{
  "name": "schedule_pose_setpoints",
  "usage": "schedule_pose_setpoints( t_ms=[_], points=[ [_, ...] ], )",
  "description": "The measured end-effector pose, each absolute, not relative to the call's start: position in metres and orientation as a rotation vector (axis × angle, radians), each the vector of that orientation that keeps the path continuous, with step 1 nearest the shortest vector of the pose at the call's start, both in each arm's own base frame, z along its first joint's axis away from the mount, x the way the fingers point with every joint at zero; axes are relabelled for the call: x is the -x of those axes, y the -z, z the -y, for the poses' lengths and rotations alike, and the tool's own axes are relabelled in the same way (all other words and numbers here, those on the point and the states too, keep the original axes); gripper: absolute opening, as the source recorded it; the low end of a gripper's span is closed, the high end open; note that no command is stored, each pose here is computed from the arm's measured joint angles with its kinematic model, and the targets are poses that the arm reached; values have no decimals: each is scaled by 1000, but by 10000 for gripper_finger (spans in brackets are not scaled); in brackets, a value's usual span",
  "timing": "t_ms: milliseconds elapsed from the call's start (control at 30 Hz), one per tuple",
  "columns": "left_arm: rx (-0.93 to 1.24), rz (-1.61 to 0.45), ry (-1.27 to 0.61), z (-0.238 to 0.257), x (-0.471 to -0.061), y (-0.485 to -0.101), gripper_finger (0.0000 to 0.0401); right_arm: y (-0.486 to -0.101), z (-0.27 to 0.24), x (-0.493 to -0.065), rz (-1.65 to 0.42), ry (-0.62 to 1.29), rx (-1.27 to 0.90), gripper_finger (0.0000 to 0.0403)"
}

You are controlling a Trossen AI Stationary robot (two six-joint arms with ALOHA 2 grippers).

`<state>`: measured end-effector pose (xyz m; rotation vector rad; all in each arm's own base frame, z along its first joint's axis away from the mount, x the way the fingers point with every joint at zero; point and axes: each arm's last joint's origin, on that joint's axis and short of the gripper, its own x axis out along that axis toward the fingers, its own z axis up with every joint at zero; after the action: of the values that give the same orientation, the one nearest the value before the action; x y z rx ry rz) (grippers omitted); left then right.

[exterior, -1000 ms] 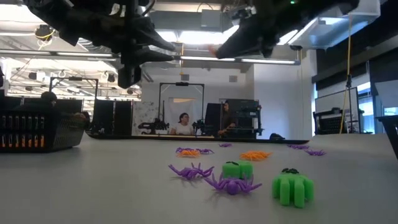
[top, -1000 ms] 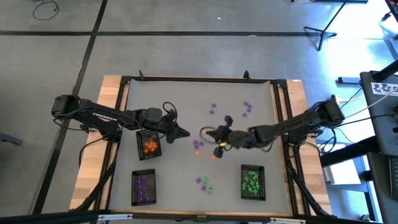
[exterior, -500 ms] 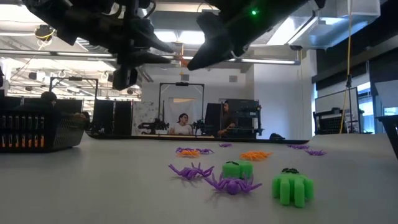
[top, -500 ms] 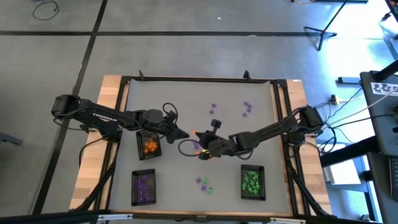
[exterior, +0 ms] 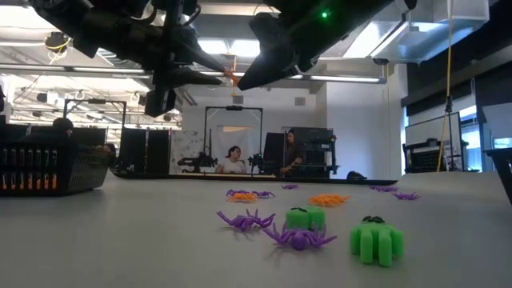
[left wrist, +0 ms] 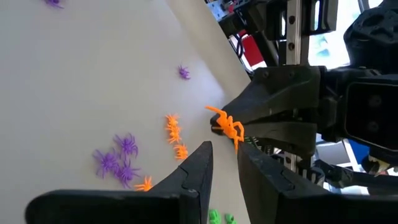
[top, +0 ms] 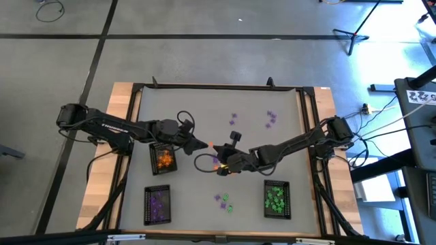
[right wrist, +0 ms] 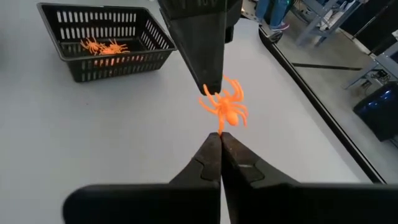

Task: Sort Halloween decoration
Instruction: Put the orange spider toy into the top black basket

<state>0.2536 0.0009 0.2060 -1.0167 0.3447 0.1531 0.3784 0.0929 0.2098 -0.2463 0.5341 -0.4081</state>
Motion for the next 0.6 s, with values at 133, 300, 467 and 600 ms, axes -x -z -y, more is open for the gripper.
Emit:
schedule_pose_setpoints(
  t_ms=[133,300,467,600],
  points=[
    [1021,-343,-156,-1,-254,-206,70,-210,-93,-378,-535,409,246,0],
    [1039,-336,-151,-1,-254,-207,70,-209,-93,-378,-538,409,245,0],
    [1044,-338,-145,-1,-254,-207,70,-209,-92,-378,-547,410,247,0],
    [1046,-340,-143,-1,-254,-207,70,-207,-92,-377,-561,414,238,0]
  ],
)
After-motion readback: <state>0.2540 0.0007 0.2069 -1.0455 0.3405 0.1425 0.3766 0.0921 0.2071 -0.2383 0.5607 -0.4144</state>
